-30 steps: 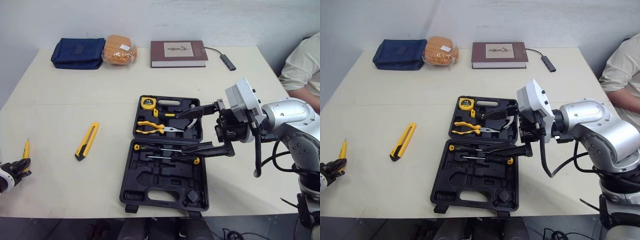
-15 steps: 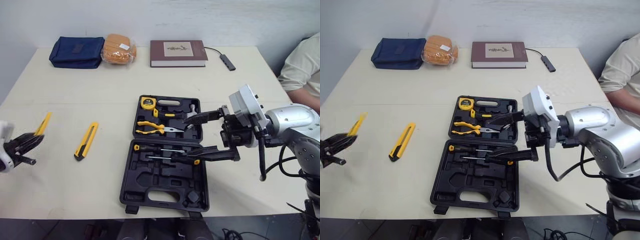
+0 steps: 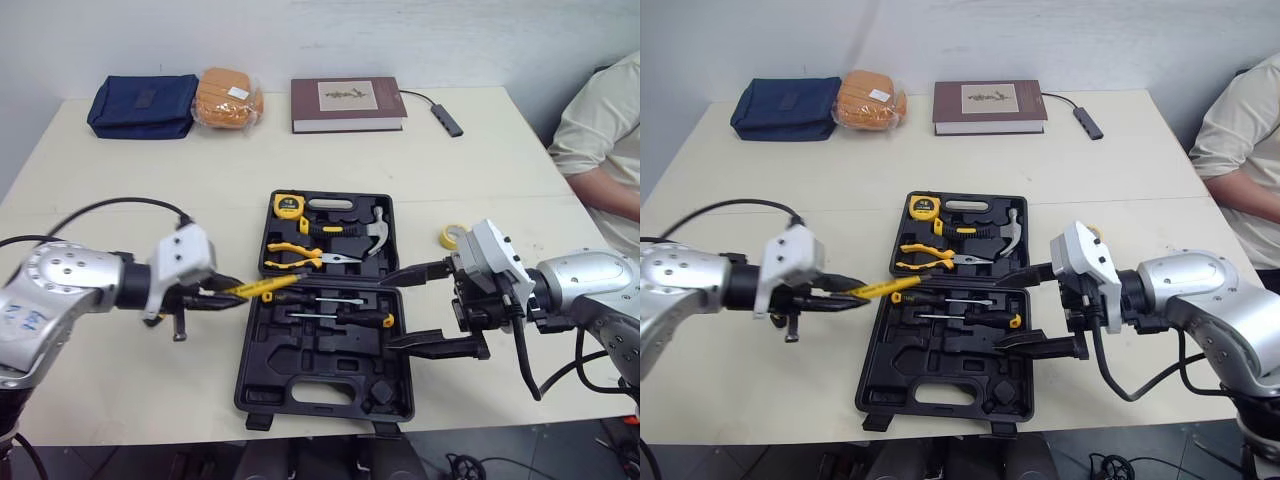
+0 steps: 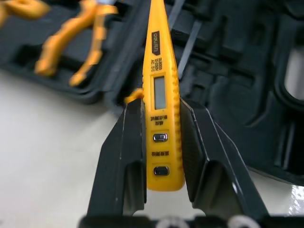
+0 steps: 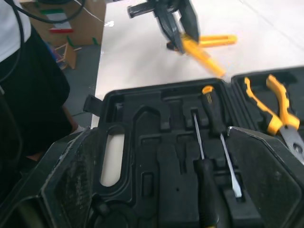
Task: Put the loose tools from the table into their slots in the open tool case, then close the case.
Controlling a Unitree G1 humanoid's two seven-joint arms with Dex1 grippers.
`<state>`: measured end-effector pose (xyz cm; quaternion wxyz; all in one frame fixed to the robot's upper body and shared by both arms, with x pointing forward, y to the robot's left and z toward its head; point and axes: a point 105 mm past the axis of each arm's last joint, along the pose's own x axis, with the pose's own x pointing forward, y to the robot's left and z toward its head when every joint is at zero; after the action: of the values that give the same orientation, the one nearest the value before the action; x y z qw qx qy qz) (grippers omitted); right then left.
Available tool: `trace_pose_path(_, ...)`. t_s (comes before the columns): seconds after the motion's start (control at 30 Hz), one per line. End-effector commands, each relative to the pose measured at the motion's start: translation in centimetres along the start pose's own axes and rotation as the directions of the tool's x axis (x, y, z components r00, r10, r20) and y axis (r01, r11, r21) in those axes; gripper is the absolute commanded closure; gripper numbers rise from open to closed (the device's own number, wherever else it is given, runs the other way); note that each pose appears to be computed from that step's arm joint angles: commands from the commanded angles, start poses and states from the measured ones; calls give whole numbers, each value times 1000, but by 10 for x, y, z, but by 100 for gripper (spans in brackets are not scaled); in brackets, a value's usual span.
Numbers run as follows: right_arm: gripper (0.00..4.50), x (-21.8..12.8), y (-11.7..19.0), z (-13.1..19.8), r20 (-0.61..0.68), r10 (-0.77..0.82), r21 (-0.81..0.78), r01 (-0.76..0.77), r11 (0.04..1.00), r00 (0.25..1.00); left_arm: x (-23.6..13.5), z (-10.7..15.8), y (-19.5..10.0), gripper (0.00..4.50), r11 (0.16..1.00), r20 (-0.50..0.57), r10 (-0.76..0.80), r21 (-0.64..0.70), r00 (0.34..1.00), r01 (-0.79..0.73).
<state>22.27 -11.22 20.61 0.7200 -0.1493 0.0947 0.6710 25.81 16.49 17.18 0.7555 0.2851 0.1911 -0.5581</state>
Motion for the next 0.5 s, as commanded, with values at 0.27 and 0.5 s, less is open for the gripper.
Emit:
trace_pose_path(0.27, 0, -4, 8, -12, -61, -38, 4, 38, 999, 997, 42, 18, -13, 417, 957, -92, -141, 240, 986, 160)
trace_pose_path(0.5, 0, -3, 9, -17, -62, -62, 19, 63, 998, 996, 61, 16, -6, 417, 934, -140, -151, 305, 979, 187)
